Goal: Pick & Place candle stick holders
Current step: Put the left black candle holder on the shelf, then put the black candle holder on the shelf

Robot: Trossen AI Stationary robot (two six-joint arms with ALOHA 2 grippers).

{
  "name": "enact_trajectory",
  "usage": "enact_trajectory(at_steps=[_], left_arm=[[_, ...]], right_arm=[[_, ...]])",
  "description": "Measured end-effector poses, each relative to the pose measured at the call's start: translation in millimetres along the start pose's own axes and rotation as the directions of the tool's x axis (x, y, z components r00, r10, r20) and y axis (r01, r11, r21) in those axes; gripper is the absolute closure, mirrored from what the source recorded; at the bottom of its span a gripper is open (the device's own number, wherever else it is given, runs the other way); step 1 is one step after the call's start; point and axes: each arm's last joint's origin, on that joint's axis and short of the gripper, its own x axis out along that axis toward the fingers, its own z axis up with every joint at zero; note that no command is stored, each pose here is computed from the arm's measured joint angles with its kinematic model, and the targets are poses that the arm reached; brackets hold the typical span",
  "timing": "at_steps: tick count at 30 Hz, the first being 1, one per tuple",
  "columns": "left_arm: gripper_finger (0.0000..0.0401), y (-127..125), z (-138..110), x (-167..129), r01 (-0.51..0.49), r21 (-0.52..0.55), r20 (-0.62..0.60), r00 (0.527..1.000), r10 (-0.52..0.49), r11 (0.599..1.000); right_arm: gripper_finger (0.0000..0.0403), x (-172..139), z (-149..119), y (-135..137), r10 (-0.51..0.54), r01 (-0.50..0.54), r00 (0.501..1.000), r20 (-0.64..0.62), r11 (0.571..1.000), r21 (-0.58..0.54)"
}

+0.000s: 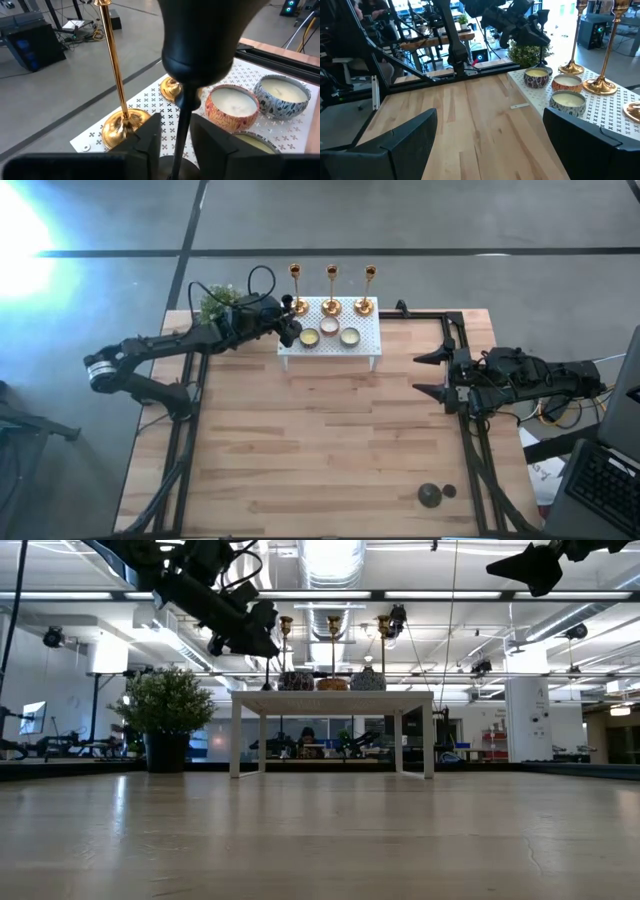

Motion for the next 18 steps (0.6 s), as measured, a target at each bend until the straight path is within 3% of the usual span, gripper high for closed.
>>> enact_trajectory(at_steps=[10, 18], left_arm=[[0.0211, 2, 6, -10, 0.002, -0.013, 0.02, 1.0, -0.002, 1.0], [0.0133, 12, 16, -61, -0.015, 0.052, -0.022, 1.0, 0.016, 0.999]], right_arm=[[0.0044, 0, 0, 0, 0.0, 0.0, 1.0, 0.0, 1.0, 0.0], [0.0044, 0, 1, 0, 0.002, -0.002, 1.0, 0.012, 1.0, -0.001]])
